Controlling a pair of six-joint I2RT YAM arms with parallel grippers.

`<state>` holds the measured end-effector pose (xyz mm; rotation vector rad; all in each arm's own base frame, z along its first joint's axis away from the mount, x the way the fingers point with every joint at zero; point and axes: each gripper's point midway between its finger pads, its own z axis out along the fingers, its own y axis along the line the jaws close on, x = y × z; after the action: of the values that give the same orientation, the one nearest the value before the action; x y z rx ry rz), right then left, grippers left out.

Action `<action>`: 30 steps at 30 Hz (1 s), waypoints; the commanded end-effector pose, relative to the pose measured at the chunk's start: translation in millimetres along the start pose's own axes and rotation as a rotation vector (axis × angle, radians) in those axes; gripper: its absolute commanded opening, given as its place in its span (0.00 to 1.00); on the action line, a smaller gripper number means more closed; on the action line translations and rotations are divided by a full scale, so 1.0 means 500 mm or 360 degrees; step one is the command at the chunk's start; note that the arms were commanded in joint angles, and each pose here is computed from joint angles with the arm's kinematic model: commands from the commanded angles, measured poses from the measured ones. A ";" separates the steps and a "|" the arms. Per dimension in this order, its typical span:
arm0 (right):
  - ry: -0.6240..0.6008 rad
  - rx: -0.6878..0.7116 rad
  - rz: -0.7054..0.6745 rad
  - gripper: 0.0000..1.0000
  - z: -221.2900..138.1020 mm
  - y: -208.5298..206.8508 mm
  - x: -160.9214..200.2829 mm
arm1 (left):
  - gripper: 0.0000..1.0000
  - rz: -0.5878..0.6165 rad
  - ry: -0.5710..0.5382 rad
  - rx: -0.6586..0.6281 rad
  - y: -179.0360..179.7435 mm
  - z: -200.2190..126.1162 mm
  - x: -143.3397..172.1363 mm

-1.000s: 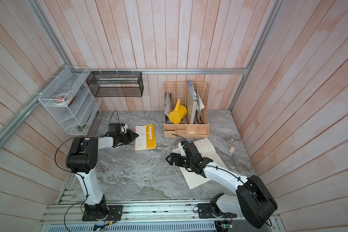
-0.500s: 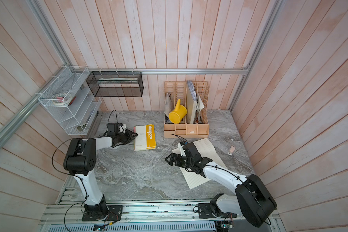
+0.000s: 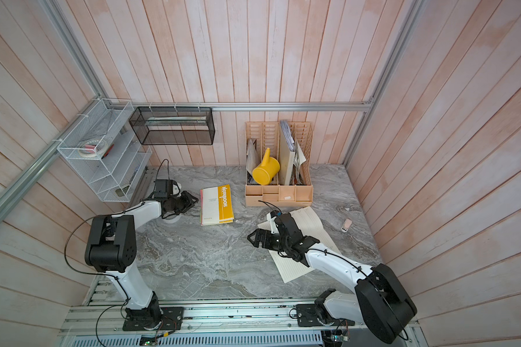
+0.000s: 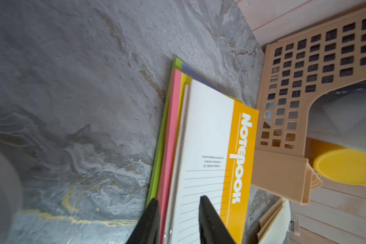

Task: Close the notebook
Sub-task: Place the notebook at the notebook.

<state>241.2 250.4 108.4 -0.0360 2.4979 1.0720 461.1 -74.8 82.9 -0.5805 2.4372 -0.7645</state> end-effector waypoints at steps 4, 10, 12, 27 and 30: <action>-0.0024 -0.0022 0.0013 0.98 -0.010 0.003 0.000 | 0.38 0.0076 -0.0185 -0.0104 -0.012 -0.083 -0.037; -0.0060 0.0038 0.0007 0.98 -0.024 -0.010 -0.004 | 0.39 0.0101 -0.0147 0.0505 -0.151 -0.151 0.016; -0.0073 0.0054 0.0033 0.98 -0.030 -0.025 -0.002 | 0.40 0.0083 -0.0084 0.0690 -0.193 -0.168 0.050; -0.0275 0.0344 0.0366 0.98 -0.124 -0.199 0.002 | 0.43 0.0182 0.0525 0.0766 -0.292 -0.048 0.378; -0.0283 0.0387 0.0406 0.98 -0.127 -0.219 0.016 | 0.43 0.0178 0.0610 0.0754 -0.295 -0.014 0.425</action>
<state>241.1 142.4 85.5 0.3760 2.4451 0.8834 329.3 -284.6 119.4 -0.0978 2.4456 -1.4480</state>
